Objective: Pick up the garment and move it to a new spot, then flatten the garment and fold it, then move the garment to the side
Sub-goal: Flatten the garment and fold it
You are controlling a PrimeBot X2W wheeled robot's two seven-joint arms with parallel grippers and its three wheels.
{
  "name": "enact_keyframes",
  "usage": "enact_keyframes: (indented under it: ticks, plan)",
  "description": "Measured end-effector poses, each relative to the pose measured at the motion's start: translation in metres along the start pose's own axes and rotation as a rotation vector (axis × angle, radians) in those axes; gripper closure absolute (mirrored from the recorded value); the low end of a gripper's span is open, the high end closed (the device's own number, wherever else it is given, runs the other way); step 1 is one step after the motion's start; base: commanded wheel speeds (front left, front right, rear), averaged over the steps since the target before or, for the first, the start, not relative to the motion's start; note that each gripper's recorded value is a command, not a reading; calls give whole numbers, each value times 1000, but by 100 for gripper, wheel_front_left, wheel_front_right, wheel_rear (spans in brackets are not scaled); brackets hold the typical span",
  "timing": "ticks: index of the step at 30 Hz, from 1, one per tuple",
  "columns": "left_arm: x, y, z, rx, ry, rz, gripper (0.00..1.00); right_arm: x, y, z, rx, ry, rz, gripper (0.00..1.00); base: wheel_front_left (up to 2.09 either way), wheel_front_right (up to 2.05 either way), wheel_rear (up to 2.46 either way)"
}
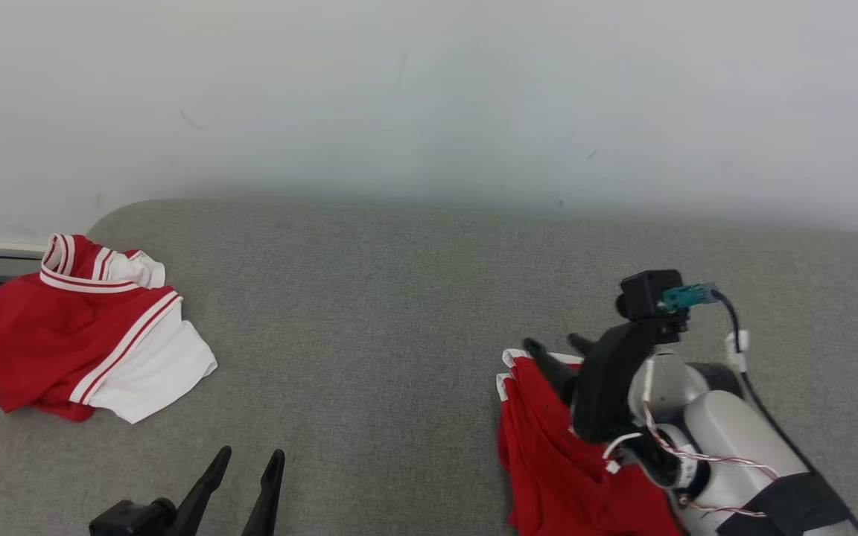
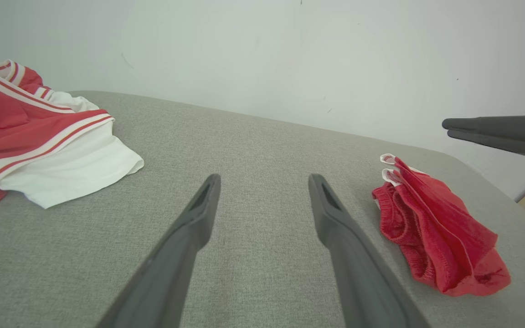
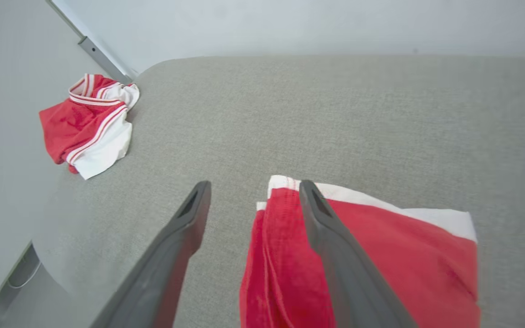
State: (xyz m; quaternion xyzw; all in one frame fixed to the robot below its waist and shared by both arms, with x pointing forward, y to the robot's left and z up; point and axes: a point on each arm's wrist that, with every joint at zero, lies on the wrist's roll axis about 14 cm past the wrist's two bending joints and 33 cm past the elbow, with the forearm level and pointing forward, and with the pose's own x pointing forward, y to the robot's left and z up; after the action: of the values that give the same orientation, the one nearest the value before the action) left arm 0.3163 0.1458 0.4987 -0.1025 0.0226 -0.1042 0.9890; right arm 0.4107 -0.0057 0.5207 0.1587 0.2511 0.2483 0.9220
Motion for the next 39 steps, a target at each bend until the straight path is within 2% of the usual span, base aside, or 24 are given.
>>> enact_keyframes:
  ticks: [4, 7, 11, 15, 23, 28, 39]
  plan:
    - [1, -1, 0, 0, 2, -3, 0, -20, -63, 13, -114, -32, -187, 0, 0, 0, 0]
    - [1, -3, 0, 0, 0, -10, 0, -37, -100, 9, -121, -27, -284, 0, 0, 0, 0]
    - [2, -4, 1, 0, -1, -11, 0, -48, -122, -20, -91, 29, -344, 0, 0, 0, 0]
    - [3, -5, 0, -1, 4, -16, 0, -50, -129, -46, -23, 79, -360, 0, 0, 0, 0]
    - [5, -6, -3, -3, 18, -22, 0, -45, -137, -67, 96, 123, -377, 0, 0, 0, 0]
    - [4, -4, -4, -2, 25, -18, 0, -44, -148, -78, 137, 156, -404, 0, 0, 0, 0]
    - [2, 7, -5, -3, 36, 18, 0, -27, -139, -103, 173, 245, -386, 0, 0, 0, 0]
